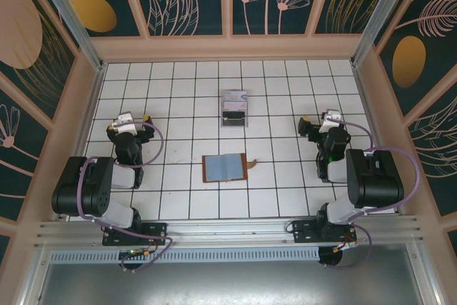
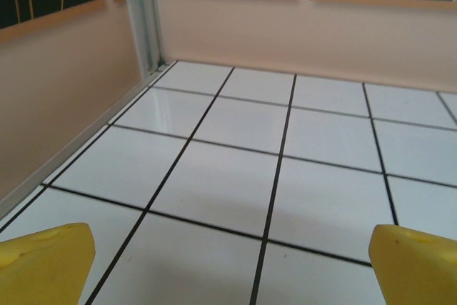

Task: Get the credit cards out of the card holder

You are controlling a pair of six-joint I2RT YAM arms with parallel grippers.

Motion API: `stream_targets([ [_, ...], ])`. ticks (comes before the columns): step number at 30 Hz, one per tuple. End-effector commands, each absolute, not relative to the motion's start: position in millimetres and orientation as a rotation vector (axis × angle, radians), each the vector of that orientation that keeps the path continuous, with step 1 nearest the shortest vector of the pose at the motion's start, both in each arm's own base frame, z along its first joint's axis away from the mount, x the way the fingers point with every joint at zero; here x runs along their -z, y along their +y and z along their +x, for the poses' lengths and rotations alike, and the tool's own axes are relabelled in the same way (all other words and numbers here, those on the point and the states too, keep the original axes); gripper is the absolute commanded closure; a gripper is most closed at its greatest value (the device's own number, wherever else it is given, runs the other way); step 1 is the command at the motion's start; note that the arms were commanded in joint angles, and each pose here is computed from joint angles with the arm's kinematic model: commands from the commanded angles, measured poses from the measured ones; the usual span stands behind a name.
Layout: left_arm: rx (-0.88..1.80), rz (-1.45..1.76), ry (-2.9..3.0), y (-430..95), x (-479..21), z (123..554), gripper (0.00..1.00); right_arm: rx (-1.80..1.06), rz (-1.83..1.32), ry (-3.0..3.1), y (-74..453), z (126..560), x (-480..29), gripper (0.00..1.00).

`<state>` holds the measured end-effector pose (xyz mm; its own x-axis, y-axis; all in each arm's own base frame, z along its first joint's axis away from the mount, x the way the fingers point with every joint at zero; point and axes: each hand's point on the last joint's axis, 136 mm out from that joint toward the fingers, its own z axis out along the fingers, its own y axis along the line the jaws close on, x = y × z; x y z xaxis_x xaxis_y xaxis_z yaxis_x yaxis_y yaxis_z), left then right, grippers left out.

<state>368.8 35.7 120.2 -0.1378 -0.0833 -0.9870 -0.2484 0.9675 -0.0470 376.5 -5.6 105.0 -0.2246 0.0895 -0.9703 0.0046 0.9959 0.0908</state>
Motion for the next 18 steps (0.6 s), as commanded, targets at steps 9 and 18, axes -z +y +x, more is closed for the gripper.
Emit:
stream_targets([
  [9,-0.085,-0.198,1.648,25.4,-136.7,374.0,0.01,-0.078,0.096,1.718,-7.6,377.8,-120.8,0.01],
  [18,-0.085,-0.198,1.649,25.6,-136.4,374.3,0.01,-0.081,0.09,1.715,-6.3,377.2,-121.1,0.01],
])
